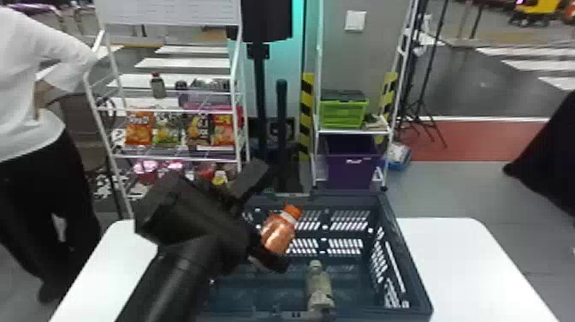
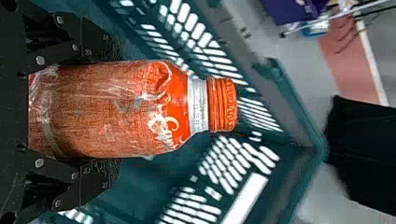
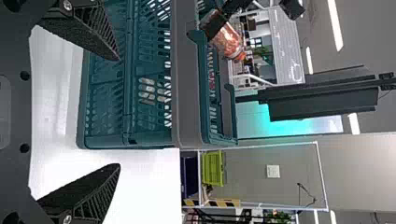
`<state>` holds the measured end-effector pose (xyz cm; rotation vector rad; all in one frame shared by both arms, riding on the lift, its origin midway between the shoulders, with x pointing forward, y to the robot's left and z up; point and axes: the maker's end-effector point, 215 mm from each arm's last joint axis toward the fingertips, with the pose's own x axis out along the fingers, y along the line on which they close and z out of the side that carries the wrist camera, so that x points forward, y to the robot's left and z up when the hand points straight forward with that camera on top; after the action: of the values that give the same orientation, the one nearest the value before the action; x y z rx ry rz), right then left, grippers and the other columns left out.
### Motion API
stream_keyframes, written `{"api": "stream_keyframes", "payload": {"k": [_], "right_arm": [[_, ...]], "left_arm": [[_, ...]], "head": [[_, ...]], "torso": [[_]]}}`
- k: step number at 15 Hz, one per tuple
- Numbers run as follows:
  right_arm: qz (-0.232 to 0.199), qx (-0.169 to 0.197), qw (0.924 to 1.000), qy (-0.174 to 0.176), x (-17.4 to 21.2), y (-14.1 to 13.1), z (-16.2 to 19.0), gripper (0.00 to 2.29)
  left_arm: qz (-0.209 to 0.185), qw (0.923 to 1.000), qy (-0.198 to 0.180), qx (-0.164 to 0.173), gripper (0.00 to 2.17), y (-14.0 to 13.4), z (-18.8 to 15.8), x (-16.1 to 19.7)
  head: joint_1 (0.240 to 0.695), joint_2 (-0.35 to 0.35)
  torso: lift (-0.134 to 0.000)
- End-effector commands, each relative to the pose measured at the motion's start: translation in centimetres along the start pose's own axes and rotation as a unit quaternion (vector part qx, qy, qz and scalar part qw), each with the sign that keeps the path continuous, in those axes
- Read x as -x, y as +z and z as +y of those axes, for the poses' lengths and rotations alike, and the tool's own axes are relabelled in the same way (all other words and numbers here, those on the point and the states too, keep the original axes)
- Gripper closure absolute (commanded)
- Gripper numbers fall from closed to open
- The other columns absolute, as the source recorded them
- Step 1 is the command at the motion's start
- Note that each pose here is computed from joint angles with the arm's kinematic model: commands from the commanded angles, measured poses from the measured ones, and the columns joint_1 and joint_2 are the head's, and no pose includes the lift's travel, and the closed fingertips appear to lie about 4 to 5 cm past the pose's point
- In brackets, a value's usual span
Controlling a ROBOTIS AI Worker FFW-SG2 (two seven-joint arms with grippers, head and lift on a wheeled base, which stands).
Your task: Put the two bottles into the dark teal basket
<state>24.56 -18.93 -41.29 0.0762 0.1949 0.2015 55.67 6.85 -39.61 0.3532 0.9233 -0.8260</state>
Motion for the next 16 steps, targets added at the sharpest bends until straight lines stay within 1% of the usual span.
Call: {"api": "stream_keyframes", "payload": {"k": [1,2,4,6,7,8,9,10,11,14,16], "right_arm": [[-0.004,0.003,1.0,-0.003,0.2,0.2,-0.3,0.07],[-0.003,0.003,1.0,-0.003,0.3,0.1,-0.5,0.07],[-0.002,0.003,1.0,-0.006,0.4,-0.1,-0.8,0.07],[-0.002,0.003,1.0,-0.006,0.3,-0.1,-1.1,0.07],[-0.001,0.003,1.0,-0.005,0.2,-0.1,-1.1,0.07],[0.0,0.003,1.0,-0.006,0.1,-0.2,-1.2,0.07],[-0.001,0.003,1.0,-0.005,0.1,-0.1,-1.3,0.07],[-0.001,0.004,1.0,-0.005,0.1,-0.1,-1.4,0.07],[-0.001,0.004,1.0,-0.007,0.1,-0.1,-1.6,0.07],[0.004,0.004,1.0,-0.007,0.1,-0.5,-1.7,0.07],[0.003,0.004,1.0,-0.007,0.1,-0.4,-1.8,0.07]], "left_arm": [[0.047,0.9988,0.003,-0.014,2.03,-1.9,0.3,-2.0],[0.065,0.9977,0.005,-0.019,2.03,-2.6,0.5,-2.6],[0.081,0.9961,0.009,-0.035,2.03,-3.2,0.8,-3.4],[0.082,0.9957,0.013,-0.041,2.03,-3.0,0.9,-3.3],[0.08,0.9957,0.015,-0.045,1.94,-2.8,0.7,-3.3],[0.075,0.9958,0.019,-0.049,1.56,-2.7,0.5,-3.3],[0.066,0.9959,0.018,-0.06,0.7,-2.3,-0.1,-3.3],[0.064,0.9951,0.023,-0.071,0.21,-2.1,-0.1,-3.3],[0.061,0.9951,0.027,-0.073,0.08,-1.8,0.1,-3.1],[0.047,0.9953,0.034,-0.078,0.06,-0.9,0.6,-2.5],[0.023,0.996,0.04,-0.076,0.06,0.5,0.8,-1.4]], "head": [[0.499,0.0],[0.499,0.0],[0.499,0.0],[0.499,0.0],[0.499,0.0],[0.499,0.0],[0.499,0.0],[0.499,0.0],[0.499,0.0],[0.499,0.0],[0.499,0.0]], "torso": [[0.0],[0.0],[0.0],[0.0],[0.0],[0.0],[0.0],[0.0],[0.0],[0.0],[0.0]]}}
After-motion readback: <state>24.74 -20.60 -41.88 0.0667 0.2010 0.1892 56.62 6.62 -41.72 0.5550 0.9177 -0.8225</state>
